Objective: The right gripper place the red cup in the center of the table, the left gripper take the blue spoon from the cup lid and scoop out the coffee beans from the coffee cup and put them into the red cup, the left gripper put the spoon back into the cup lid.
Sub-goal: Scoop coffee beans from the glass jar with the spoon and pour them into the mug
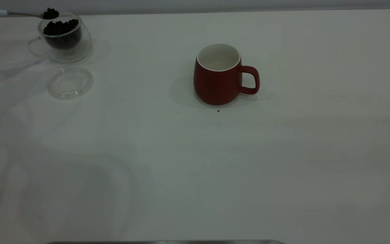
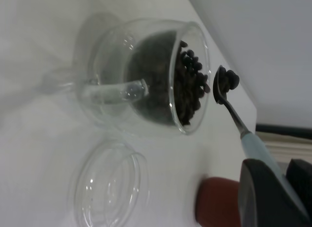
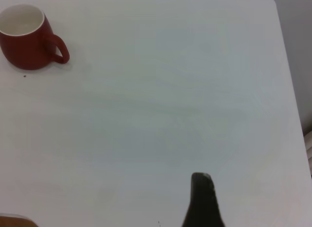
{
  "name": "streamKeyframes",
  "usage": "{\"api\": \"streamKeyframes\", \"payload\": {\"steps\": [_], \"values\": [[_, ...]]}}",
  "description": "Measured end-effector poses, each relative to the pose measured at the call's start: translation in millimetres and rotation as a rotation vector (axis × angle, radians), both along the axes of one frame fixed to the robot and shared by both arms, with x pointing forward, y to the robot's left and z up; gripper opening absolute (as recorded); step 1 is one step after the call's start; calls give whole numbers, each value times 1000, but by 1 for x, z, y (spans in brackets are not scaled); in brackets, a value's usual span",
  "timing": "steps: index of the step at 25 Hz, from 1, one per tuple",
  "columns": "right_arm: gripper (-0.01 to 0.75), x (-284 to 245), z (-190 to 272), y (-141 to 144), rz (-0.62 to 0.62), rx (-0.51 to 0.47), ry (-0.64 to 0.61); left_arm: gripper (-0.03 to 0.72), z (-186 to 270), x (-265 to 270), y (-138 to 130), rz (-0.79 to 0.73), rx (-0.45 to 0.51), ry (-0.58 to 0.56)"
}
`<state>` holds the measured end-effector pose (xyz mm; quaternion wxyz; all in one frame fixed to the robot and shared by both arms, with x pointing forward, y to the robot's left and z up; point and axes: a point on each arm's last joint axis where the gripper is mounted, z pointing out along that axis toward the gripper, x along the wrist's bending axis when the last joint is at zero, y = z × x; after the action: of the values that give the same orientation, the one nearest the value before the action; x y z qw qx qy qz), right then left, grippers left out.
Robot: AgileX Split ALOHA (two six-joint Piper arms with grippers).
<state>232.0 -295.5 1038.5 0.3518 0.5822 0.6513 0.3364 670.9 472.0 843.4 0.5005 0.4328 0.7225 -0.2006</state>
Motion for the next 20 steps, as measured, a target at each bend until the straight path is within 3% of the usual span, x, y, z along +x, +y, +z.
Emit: {"api": "streamKeyframes", "payload": {"steps": [20], "values": [[590,0,0,0,0,0,0,124,1,-7,-1,-89,1,-38]]}}
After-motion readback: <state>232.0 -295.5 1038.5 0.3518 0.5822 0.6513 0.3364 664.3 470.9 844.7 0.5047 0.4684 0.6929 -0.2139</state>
